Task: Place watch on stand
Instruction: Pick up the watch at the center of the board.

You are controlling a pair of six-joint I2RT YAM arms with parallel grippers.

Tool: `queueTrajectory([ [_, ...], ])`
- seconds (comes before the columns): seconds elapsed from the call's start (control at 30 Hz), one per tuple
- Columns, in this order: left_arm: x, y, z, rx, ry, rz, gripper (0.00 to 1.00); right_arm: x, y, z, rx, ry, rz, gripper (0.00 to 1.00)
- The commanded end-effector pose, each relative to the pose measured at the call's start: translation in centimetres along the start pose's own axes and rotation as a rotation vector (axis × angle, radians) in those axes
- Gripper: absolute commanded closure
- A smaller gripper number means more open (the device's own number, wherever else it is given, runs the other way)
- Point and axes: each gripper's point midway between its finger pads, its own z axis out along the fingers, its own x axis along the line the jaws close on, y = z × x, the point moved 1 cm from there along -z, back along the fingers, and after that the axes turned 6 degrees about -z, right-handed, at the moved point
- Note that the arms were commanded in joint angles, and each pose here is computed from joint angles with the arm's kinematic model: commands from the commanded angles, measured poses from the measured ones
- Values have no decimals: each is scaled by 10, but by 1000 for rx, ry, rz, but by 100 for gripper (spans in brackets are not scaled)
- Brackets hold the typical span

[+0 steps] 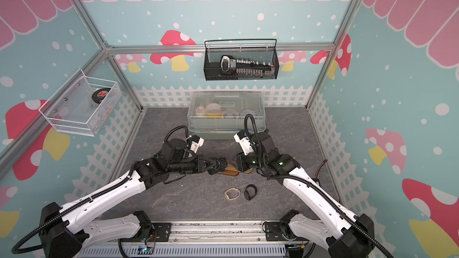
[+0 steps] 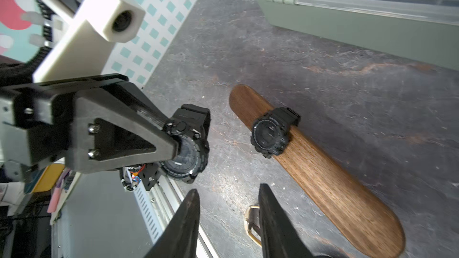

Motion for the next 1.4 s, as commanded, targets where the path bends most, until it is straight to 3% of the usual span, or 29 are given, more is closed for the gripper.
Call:
queueTrajectory([
  [0.0,-13,6,-9,-23,-59,30,98,20,7,2,-24,116,-23,60],
  [0.8,-41,11,-26,-45,-282,16,98,40,15,14,-56,300,-1,55],
  [1.1,-52,9,-25,-14,-359,30,98,58,28,10,-104,428,-5,62],
  [1.37,-60,17,-26,-21,-389,55,99,66,31,7,-124,483,-2,79],
])
